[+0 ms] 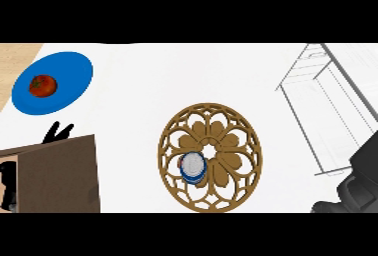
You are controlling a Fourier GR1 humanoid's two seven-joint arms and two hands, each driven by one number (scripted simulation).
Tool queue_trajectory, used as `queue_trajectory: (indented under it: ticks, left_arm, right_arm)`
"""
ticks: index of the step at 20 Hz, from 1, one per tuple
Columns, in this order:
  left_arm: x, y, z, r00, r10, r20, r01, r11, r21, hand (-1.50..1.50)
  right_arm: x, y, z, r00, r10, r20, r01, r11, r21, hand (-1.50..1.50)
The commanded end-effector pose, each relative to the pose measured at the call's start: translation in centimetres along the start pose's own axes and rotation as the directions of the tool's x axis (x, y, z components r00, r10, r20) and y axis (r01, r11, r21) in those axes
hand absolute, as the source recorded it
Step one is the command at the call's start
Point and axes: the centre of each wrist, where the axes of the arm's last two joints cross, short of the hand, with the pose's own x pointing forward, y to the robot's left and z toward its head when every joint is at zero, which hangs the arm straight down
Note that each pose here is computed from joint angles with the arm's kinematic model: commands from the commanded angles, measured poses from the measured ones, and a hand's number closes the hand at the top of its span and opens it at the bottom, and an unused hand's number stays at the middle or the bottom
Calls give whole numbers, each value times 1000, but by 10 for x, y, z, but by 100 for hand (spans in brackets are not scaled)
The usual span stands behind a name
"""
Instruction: Pick the cupcake from the placemat and place it in the tiered shelf
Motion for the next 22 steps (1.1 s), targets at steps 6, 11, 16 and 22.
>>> queue_trajectory:
  ticks: [6, 11, 16, 22]
  left_arm:
    - [8, 16, -12, 990, -126, 67, 120, 989, 86, 0]
    - [1, 19, -5, 992, -112, 62, 106, 990, 93, 0]
    - [-4, 21, -5, 993, -111, 44, 105, 988, 116, 0]
    - [-2, 30, 8, 994, -109, 13, 106, 985, 137, 0]
  right_arm:
    - [-15, -63, 20, 944, -328, -34, 327, 944, -40, -150]
    - [-35, -120, 41, 910, -414, -15, 412, 908, -71, -150]
    - [-56, -159, 63, 911, -408, -56, 394, 904, -168, -150]
    - [-69, -182, 72, 937, -333, -108, 318, 938, -141, -150]
